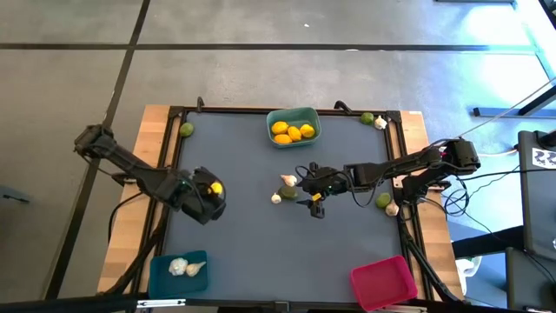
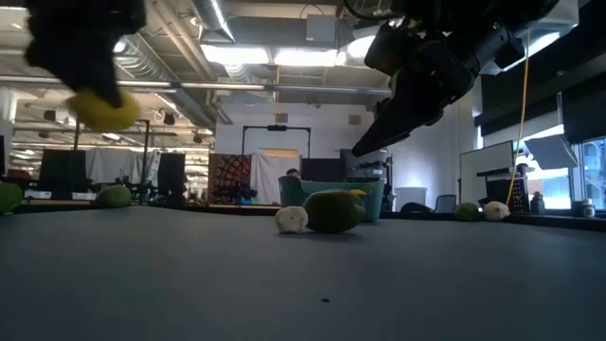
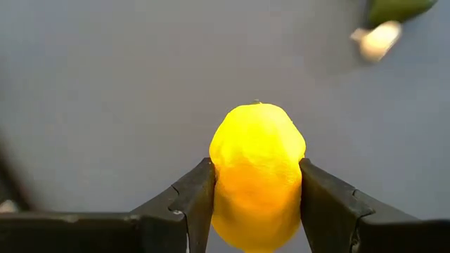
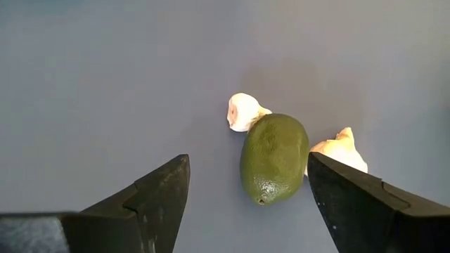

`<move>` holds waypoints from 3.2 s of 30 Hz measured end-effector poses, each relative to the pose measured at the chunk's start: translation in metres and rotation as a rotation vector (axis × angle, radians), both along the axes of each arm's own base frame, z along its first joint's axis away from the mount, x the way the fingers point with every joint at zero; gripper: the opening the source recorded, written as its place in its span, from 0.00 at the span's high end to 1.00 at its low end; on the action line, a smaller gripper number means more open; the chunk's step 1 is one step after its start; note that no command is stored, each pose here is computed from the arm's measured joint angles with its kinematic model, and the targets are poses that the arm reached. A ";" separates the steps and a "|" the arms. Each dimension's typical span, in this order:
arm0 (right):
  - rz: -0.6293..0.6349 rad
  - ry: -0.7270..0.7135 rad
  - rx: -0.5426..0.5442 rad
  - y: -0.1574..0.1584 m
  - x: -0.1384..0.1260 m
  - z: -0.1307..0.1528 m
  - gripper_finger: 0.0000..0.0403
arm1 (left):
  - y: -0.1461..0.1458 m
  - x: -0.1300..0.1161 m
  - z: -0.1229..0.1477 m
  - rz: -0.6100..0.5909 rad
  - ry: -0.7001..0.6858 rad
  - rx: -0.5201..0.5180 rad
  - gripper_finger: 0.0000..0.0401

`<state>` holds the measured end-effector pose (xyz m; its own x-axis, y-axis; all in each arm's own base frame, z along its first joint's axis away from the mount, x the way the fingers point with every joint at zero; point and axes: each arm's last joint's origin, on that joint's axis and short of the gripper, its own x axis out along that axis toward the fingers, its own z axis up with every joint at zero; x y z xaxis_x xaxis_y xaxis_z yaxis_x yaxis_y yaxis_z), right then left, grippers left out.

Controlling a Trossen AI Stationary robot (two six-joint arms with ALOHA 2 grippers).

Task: Sort produce into baskets
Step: Put the green lemon into the green bin

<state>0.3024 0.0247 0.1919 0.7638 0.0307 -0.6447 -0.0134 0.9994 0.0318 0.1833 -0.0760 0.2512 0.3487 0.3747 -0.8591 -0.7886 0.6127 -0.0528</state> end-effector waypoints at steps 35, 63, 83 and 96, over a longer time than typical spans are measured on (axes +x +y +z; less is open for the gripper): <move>-0.003 0.003 -0.014 0.000 0.000 0.000 0.29 | 0.123 0.099 0.002 -0.073 -0.270 0.313 0.58; 0.006 0.001 -0.025 0.000 0.000 0.000 0.29 | 0.207 0.133 -0.050 -0.053 -0.352 0.259 0.58; 0.008 0.002 -0.052 -0.001 0.000 0.000 0.29 | 0.271 0.165 -0.034 -0.060 -0.342 0.333 0.58; 0.008 0.015 -0.057 -0.001 -0.003 -0.006 0.29 | 0.283 0.171 -0.076 -0.084 -0.208 0.255 0.58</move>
<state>0.2990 0.0236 0.1859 0.7542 0.0002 -0.6566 -0.0218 0.9995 -0.0248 0.3540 0.2070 0.1751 0.5454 0.5307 -0.6488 -0.7231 0.6893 -0.0441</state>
